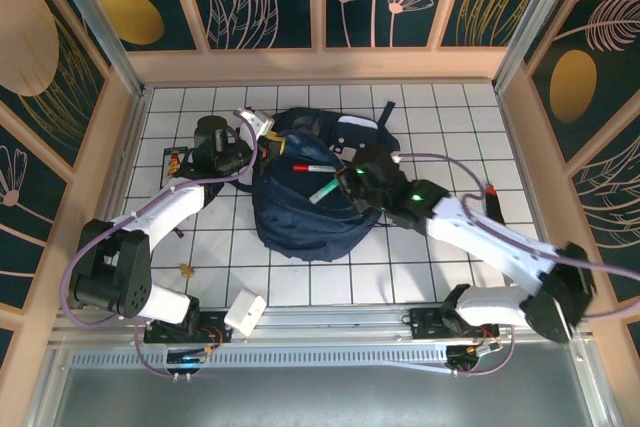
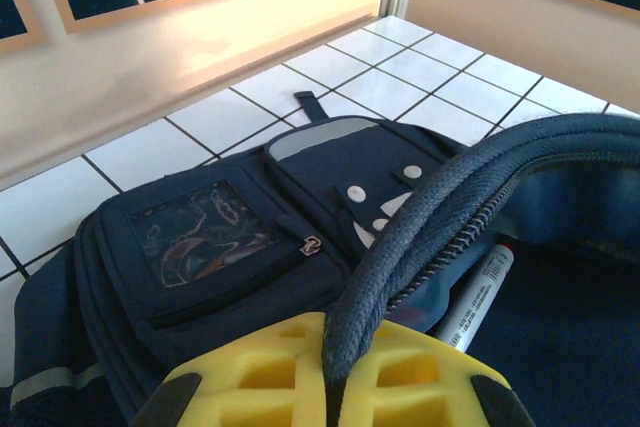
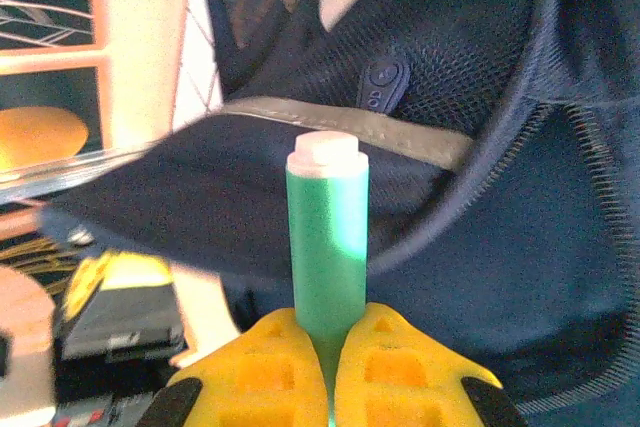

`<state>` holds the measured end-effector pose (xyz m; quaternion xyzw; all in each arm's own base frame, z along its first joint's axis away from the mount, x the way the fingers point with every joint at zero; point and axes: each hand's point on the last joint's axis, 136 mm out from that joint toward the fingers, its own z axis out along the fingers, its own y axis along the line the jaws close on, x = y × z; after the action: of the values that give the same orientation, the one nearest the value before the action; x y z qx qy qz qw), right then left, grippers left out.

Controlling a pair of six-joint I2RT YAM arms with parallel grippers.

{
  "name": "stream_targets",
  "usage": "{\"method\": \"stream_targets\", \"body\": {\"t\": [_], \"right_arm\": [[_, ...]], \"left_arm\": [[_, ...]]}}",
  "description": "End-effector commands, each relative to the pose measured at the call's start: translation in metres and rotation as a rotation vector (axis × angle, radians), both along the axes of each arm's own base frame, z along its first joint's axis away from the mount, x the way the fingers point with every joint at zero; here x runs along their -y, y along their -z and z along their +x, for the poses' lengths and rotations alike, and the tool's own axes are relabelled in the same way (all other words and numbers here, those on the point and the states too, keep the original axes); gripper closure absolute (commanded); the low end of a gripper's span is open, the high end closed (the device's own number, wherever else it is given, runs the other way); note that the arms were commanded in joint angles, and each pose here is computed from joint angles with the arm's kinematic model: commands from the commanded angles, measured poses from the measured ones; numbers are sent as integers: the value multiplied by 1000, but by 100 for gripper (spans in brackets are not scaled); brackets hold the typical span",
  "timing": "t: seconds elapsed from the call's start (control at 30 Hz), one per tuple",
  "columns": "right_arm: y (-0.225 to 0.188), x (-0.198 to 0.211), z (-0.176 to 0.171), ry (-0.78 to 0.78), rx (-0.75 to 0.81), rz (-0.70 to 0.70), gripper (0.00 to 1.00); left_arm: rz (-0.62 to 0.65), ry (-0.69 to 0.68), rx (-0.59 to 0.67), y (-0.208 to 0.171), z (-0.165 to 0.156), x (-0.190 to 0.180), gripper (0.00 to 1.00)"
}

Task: Pack the student bag
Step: Place the pen in the student bag.

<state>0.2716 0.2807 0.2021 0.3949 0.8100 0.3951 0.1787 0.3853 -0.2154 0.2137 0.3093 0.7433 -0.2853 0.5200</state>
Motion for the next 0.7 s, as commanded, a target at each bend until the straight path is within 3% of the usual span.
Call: {"method": "stream_targets", "body": {"t": [0.0,0.07,0.17,0.3,0.47,0.67], "right_arm": [[9,-28,34,158,-71,138,100],[22,-37,57,196,-90,200,96],[20,-55,82,170,-80,306,62],[3,-33,63,182,-35,131,28],[24,2,16,190,-103,133,29],[37,10,-6,126,-69,-63,34]], "left_arm": [[-44,-2,57,-27,3,-1,100],[-41,-3,53,-24,0,-2,100],[-52,-17,53,-24,-2,-5,100],[-57,-27,49,-24,-4,-6,100],[-65,-21,31,-17,-6,-5,100],[-85,-28,11,-11,-4,-5,100]]}}
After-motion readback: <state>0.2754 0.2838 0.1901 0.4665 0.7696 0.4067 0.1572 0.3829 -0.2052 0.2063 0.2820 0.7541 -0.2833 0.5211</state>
